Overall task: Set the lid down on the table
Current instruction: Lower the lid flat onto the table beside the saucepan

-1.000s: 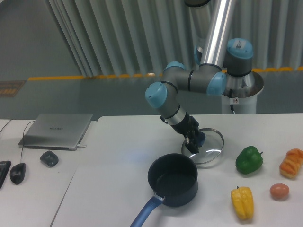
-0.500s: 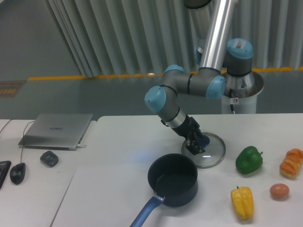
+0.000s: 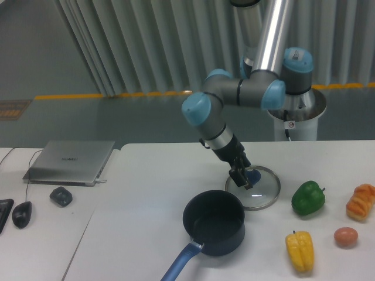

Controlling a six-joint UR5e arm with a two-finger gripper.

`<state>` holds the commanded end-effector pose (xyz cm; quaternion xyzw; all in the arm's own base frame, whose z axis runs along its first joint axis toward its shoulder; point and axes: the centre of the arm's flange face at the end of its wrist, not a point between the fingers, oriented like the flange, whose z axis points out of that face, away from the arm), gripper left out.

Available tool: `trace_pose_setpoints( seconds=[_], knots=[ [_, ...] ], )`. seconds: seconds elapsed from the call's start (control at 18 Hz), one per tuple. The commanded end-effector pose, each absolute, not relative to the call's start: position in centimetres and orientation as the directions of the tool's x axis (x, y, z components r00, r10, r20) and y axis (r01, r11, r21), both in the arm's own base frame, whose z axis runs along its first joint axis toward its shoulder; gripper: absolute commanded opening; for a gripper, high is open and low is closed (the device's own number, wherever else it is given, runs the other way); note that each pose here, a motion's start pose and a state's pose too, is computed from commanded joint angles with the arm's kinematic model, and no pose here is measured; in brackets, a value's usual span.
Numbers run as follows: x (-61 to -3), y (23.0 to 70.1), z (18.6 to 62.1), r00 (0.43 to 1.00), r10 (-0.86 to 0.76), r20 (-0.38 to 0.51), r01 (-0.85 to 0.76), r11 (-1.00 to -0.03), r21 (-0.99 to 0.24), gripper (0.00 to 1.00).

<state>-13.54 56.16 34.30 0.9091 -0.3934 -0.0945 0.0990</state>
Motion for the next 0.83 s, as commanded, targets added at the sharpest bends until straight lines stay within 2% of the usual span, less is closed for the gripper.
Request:
trace_pose_setpoints(
  seconds=[0.11,0.5,0.83],
  knots=[
    [-14.2,55.9,35.9,0.667,-0.739,-0.101,-0.712,-0.671,0.208,1.00],
    [-16.3,55.7,41.2,0.740,-0.661,-0.121,-0.670,-0.740,-0.053,1.00],
    [-16.2,54.9,41.3,0.746,-0.657,-0.113,-0.665,-0.744,-0.062,1.00]
  ],
)
